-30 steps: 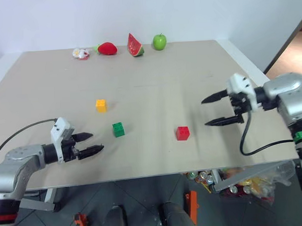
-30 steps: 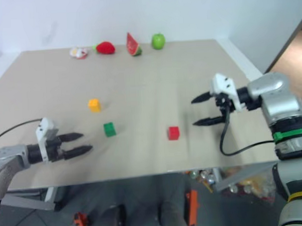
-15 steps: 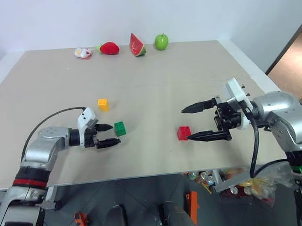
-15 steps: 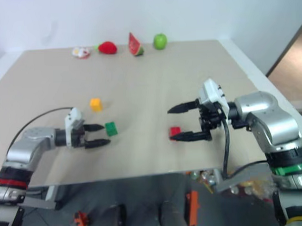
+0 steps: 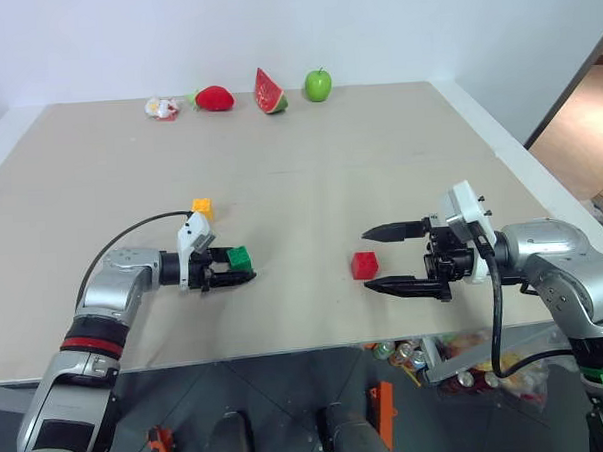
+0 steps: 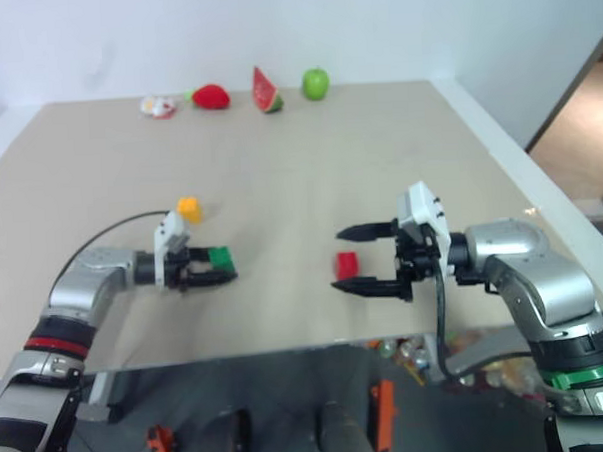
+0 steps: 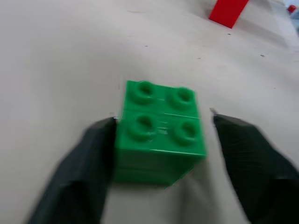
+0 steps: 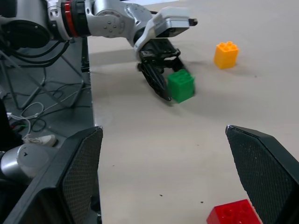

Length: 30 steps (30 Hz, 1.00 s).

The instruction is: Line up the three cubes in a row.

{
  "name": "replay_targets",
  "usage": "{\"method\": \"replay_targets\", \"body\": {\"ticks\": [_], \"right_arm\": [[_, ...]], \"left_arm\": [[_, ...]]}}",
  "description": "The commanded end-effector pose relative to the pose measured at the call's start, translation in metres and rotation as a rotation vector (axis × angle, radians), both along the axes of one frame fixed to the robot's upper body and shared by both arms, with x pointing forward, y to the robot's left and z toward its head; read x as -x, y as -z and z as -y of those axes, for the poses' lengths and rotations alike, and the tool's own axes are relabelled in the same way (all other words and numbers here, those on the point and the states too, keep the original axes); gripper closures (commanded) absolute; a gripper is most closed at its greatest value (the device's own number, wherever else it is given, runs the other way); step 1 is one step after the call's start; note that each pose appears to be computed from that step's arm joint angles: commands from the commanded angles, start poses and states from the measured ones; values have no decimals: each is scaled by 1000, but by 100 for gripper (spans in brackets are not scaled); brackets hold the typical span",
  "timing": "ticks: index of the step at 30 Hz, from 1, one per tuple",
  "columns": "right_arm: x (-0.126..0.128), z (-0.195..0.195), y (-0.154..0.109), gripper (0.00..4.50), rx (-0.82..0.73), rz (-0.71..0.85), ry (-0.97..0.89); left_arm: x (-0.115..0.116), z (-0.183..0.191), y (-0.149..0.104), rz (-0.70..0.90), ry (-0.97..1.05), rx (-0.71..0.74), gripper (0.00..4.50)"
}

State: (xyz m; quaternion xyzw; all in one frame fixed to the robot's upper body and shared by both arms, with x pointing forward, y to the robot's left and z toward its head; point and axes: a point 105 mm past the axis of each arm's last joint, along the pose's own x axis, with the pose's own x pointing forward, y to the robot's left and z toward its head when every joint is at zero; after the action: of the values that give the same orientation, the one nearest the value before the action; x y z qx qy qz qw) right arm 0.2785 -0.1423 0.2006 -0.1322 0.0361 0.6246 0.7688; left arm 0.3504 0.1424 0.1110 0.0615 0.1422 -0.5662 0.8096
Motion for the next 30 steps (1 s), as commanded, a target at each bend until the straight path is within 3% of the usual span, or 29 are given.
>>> {"method": "replay_targets", "body": {"ticks": [1, 2, 3, 14, 20, 30], "right_arm": [[-2, 5, -13, 13, -15, 59, 19], [-3, 5, -13, 13, -17, 59, 24], [-4, 5, -13, 13, -19, 59, 27], [-10, 21, -19, 13, -9, 86, 100], [-8, 63, -12, 13, 32, 68, 249], [-4, 70, -14, 13, -13, 72, 323]], "left_arm": [[0, 1, -12, 35, 36, -11, 269], [0, 2, -13, 36, 47, -17, 310], [1, 3, -13, 38, 57, -25, 315], [-15, 61, -23, 138, 207, -94, 315], [-13, 101, -25, 158, 354, -114, 315], [-13, 114, -11, 168, 404, -151, 315]]}}
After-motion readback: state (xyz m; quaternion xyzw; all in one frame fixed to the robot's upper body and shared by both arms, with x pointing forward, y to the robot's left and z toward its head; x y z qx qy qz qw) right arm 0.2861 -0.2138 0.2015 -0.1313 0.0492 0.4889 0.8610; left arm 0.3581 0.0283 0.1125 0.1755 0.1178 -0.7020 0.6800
